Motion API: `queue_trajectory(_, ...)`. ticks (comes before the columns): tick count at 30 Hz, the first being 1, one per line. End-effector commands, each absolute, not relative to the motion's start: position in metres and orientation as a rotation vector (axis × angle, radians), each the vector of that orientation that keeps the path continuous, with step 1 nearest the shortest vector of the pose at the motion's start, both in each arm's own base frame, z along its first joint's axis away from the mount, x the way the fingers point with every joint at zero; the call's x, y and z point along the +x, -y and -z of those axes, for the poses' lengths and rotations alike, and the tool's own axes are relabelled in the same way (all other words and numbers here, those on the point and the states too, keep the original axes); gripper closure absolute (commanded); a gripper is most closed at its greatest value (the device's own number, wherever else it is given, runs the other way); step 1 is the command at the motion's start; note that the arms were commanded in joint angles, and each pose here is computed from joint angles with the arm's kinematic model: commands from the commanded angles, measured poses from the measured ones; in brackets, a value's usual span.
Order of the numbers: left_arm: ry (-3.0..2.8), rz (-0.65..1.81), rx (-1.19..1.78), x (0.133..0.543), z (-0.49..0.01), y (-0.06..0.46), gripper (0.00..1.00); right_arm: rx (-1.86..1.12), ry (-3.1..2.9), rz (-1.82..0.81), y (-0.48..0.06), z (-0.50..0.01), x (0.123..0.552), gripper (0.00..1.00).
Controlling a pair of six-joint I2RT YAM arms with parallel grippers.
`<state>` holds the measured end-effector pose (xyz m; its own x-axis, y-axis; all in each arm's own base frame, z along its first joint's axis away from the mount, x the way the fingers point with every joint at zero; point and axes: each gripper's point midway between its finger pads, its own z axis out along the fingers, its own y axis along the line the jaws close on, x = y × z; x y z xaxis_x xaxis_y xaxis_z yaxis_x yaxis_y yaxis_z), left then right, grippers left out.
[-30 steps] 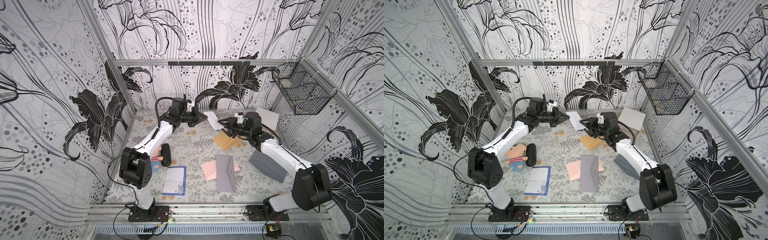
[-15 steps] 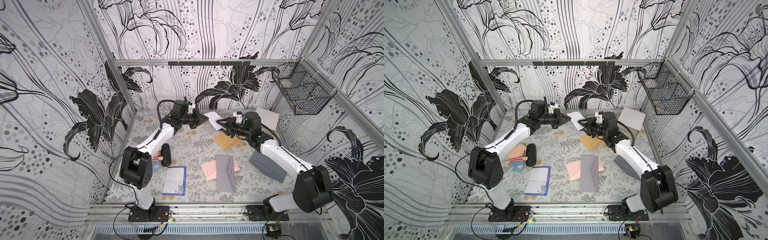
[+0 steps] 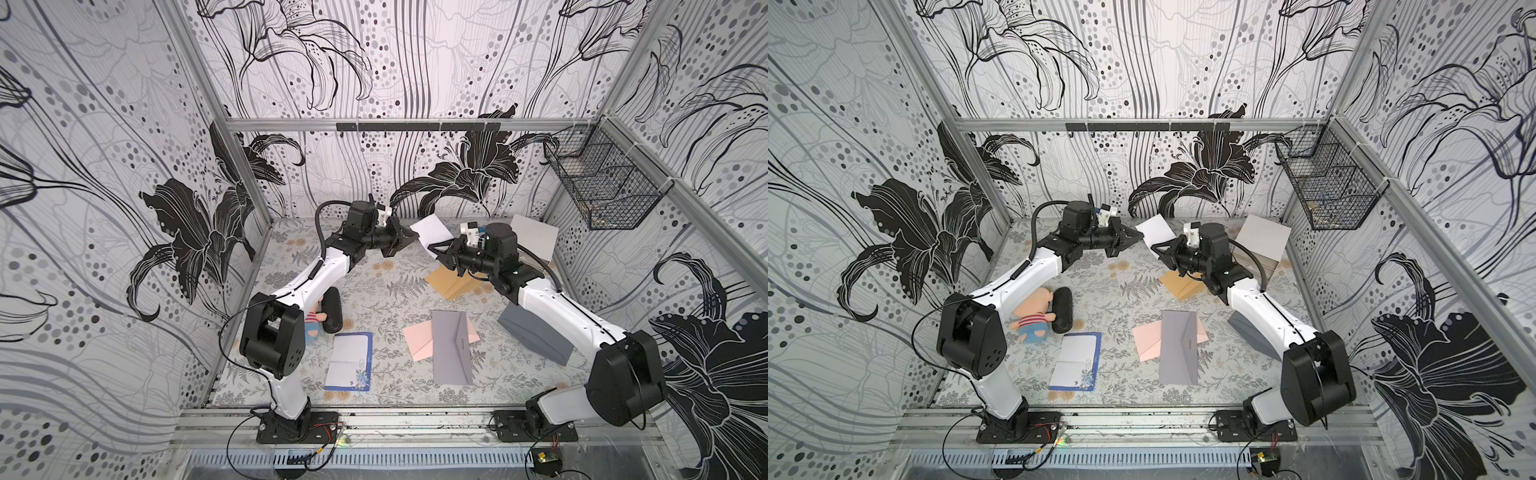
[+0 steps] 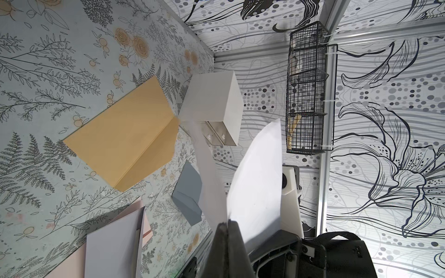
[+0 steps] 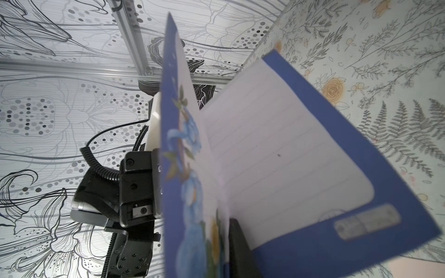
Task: Take the letter paper out of the envelope
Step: Unfold the letter paper.
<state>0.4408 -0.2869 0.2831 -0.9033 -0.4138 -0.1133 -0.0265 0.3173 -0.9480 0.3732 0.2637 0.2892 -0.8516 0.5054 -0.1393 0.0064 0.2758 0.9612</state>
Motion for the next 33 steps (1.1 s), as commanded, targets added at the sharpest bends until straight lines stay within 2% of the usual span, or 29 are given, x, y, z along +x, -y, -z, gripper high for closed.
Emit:
queue_trajectory(1, -2.226, 1.624, -0.386, 0.445, -0.283, 0.290, 1.00, 0.409, -2.132, -1.566, -0.265, -0.300, 0.374, 1.00)
queue_trajectory(4, -2.218, 1.601, -0.365, 0.447, -0.293, 0.285, 0.70, 0.359, -2.169, -1.496, -0.262, -0.303, 0.370, 1.00)
queue_trajectory(6, -2.221, 1.550, -0.342, 0.450, -0.299, 0.274, 0.56, 0.274, -2.208, -1.437, -0.262, -0.311, 0.367, 1.00)
queue_trajectory(9, -2.206, 1.481, -0.286, 0.455, -0.311, 0.250, 0.43, 0.089, -2.299, -1.357, -0.265, -0.320, 0.357, 1.00)
queue_trajectory(12, -2.172, 1.390, -0.133, 0.454, -0.324, 0.228, 0.33, -0.039, -2.379, -1.402, -0.265, -0.324, 0.347, 1.00)
queue_trajectory(19, -2.057, 1.469, 0.184, 0.440, -0.336, 0.227, 0.30, -0.149, -2.345, -1.618, -0.260, -0.355, 0.329, 1.00)
queue_trajectory(24, -1.910, 1.614, 0.376, 0.420, -0.351, 0.238, 0.30, -0.174, -2.349, -1.737, -0.263, -0.364, 0.321, 1.00)
queue_trajectory(33, -1.756, 1.854, 0.523, 0.395, -0.364, 0.250, 0.28, -0.200, -2.353, -1.848, -0.268, -0.374, 0.312, 1.00)
